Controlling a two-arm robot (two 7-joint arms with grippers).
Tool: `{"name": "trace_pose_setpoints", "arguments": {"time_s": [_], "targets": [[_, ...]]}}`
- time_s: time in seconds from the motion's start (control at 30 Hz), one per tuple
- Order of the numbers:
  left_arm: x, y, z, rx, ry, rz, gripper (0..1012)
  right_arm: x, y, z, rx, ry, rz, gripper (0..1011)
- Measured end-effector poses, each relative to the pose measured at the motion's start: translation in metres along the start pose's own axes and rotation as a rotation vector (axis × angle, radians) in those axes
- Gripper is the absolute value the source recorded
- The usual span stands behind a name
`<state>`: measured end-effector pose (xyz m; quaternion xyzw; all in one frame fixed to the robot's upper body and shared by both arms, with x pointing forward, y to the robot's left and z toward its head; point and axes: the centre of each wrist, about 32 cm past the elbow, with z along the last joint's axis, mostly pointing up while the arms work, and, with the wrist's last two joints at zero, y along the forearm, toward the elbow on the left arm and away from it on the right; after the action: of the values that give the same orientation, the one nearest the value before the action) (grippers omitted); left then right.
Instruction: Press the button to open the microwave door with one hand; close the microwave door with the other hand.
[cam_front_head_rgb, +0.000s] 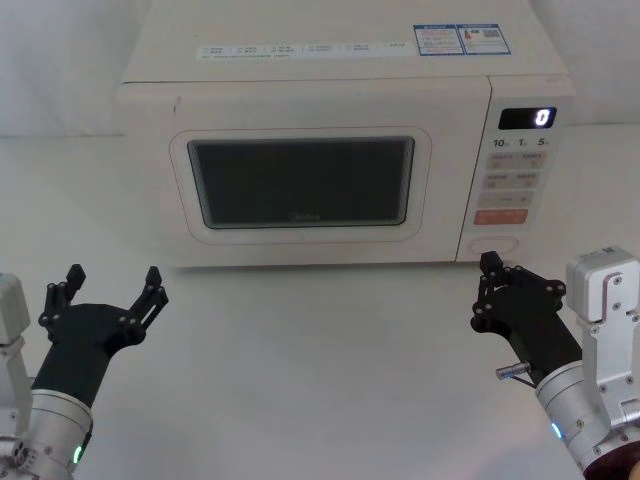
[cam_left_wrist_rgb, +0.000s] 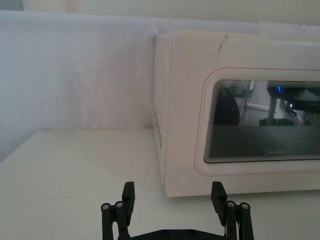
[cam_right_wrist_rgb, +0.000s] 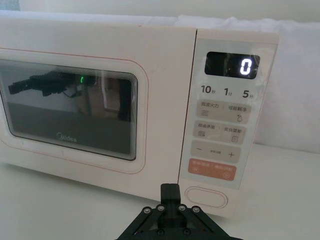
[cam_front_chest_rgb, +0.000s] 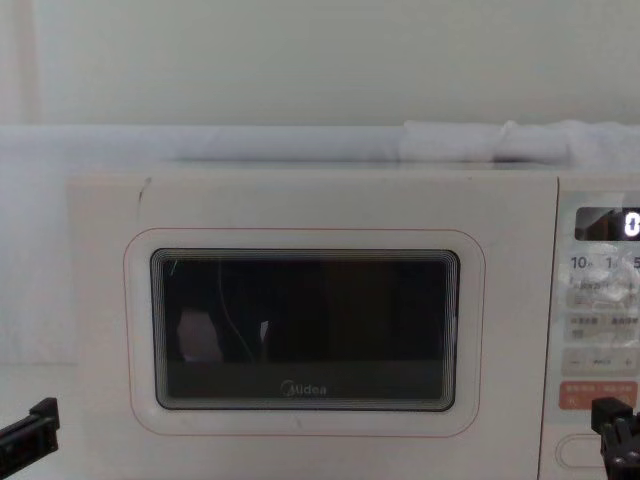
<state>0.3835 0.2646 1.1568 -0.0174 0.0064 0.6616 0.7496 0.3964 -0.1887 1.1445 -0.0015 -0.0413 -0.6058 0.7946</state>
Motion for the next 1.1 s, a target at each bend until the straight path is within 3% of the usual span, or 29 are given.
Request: {"name": "trace_pose_setpoints", "arguments": {"time_s": [0.8, 1.1], "targets": [[0.0000, 0.000, 0.000, 0.000, 0.000, 0.000, 1001, 0.0002, 0.000, 0.000, -0.001, 0.000, 0.000, 0], [0.0000, 0.000, 0.000, 0.000, 0.000, 0.000, 1001, 0.0115, -0.001, 0.013, -0.023, -0.018, -0.004, 0]]}}
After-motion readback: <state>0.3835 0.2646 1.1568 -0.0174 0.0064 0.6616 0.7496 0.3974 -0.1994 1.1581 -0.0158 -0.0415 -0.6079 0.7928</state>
